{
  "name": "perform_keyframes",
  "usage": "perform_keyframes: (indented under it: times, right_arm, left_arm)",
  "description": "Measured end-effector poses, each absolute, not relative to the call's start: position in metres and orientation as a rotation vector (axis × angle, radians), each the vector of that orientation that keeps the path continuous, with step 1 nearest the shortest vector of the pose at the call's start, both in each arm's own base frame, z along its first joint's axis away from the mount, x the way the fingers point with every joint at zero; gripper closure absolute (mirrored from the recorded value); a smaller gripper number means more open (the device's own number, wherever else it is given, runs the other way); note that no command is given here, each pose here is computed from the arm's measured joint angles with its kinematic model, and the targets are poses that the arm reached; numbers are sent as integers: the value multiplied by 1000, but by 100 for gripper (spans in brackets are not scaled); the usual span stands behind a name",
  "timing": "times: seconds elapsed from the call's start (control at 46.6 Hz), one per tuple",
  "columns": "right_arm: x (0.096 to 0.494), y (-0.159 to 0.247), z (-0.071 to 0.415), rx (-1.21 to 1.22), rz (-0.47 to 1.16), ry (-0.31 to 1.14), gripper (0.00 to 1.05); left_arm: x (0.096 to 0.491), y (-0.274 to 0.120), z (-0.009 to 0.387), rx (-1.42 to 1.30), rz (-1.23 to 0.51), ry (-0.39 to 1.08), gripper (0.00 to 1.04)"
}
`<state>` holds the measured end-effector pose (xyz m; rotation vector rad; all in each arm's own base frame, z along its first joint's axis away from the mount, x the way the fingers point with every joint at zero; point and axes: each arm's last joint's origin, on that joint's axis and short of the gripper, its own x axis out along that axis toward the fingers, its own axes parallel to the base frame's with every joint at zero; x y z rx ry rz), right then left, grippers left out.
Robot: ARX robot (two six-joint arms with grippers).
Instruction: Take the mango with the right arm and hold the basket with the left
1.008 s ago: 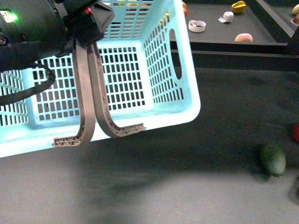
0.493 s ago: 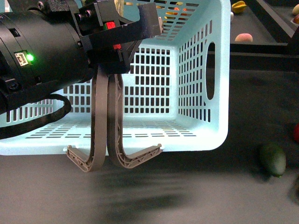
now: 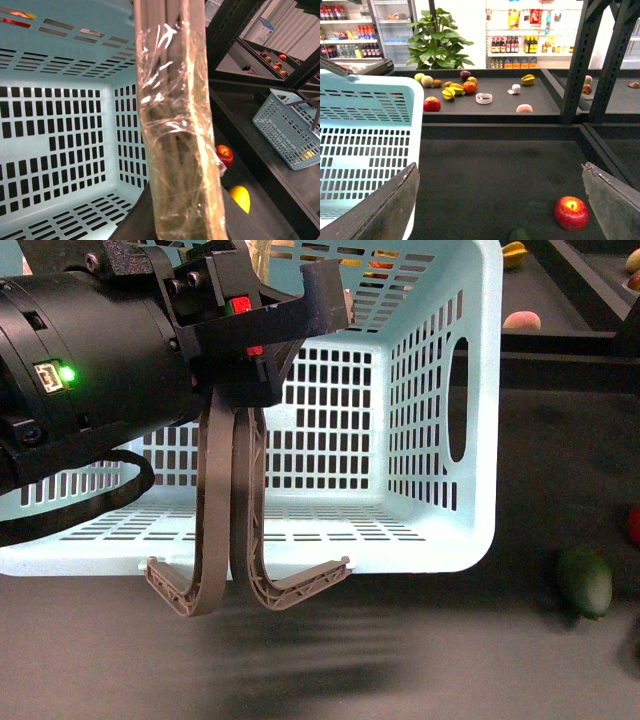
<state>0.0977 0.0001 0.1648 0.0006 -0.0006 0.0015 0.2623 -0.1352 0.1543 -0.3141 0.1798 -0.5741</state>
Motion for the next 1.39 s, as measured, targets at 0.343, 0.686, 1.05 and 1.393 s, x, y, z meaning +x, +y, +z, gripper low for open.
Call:
perform_keyframes:
  times: [0.343,0.686,1.05,1.393]
  right_arm:
    - [98,0,165,1,2,-1,8]
    - [133,-21,159,43,-204,169,8]
    - [190,-69,113,102,-330,374,8]
    - [210,-109,45,200,-439,562,8]
  left_arm:
    - [262,-135,154,-313,-574,180,94]
    - [262,-135,154,-312,-574,180,94]
    - [262,-135,154,-310,-572,179,94]
    - [262,-136,154,-309,-576,179,95]
